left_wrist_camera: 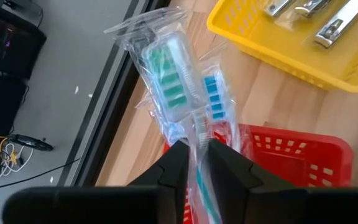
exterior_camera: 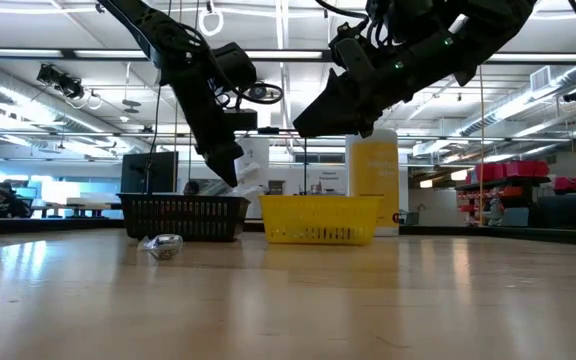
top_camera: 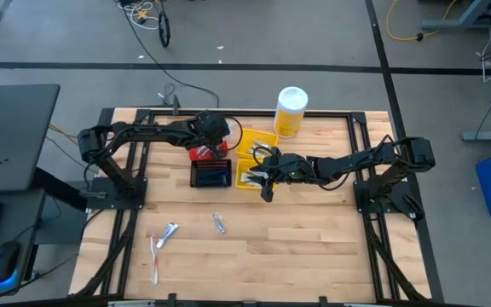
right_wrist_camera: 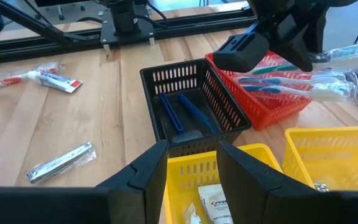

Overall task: Pick & Place Travel size toiletries
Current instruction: Put the green toothbrush into the red bin, then put the white toothpaste into the bottom yellow bin

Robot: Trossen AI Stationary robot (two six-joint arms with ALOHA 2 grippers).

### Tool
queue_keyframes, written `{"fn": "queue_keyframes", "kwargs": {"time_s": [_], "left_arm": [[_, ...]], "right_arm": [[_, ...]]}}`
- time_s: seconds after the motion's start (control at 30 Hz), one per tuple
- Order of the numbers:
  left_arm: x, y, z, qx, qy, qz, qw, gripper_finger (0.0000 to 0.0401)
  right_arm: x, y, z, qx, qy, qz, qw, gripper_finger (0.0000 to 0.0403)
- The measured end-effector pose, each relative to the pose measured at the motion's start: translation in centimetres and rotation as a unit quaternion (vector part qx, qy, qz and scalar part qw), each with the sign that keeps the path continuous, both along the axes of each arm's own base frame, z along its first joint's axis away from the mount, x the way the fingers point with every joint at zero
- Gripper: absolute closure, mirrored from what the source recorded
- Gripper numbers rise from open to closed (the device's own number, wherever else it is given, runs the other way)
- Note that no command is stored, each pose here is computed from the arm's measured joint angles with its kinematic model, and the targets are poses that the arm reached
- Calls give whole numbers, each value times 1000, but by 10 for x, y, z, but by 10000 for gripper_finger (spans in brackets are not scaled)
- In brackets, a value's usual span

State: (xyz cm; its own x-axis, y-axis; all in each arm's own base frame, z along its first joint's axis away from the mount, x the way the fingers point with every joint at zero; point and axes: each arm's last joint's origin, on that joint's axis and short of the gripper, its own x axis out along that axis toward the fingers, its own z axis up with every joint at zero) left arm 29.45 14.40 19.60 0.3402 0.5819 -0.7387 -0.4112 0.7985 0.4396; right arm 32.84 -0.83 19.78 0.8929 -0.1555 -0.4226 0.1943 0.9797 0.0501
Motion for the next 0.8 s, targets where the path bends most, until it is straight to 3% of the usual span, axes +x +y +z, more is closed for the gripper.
{"fn": "queue_keyframes", "kwargs": {"time_s": [0.23,0.57,0.8], "left_arm": [[-1,0,0,0,3,1,1000,309],[-4,-5,-3,-11,30,4,999,245],[-2,-23,13,-2,11,-20,1000,243]], "right_arm": [[0,0,0,0,0,0,1000,257],[0,0,0,0,0,0,1000,255],[-1,0,-2,20,5,-10,1000,245]]}}
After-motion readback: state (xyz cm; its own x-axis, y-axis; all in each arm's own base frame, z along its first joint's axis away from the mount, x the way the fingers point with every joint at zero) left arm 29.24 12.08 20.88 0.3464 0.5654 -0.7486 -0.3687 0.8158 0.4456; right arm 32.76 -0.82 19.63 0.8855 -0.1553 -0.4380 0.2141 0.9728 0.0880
